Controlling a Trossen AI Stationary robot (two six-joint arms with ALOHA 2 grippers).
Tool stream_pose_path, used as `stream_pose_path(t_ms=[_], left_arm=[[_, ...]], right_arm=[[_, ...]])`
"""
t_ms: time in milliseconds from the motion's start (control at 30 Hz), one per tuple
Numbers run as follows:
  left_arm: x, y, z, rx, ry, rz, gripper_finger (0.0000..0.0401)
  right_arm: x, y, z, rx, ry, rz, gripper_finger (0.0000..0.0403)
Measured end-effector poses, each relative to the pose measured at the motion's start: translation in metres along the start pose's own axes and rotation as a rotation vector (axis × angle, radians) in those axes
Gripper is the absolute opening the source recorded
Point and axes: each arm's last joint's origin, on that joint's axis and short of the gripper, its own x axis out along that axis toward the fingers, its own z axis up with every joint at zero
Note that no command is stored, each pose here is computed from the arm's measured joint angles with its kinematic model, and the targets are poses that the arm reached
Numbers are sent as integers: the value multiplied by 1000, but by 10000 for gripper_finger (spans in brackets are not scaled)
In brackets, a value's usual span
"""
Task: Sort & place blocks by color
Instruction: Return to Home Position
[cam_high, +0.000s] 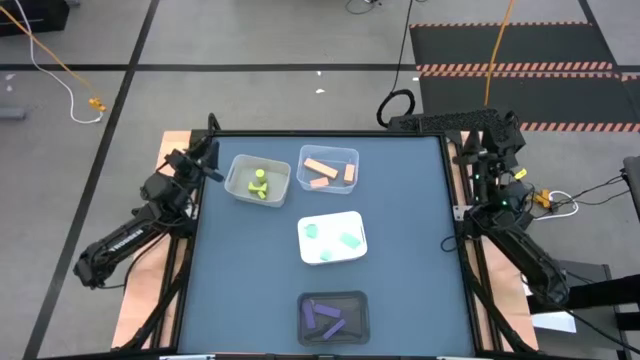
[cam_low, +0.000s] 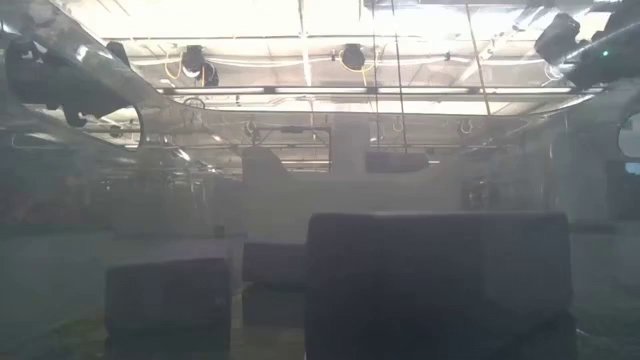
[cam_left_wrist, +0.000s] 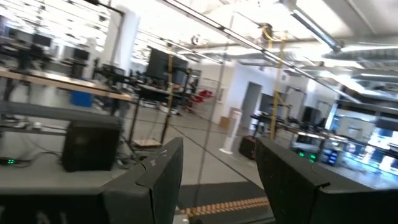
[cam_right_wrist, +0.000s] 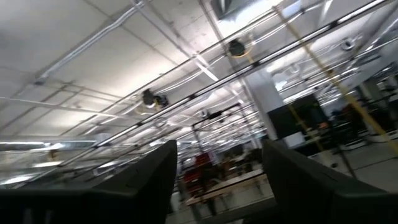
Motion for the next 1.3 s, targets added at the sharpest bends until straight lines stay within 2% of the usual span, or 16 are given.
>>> stream_pose_path(t_ms=[367, 1300], left_arm=[[2, 12, 3, 36, -33, 121, 200], [2, 12, 2, 37, -33, 123, 200]], right_arm=[[3, -14, 4, -111, -68, -148, 226], [3, -15, 4, -116, -70, -154, 226]])
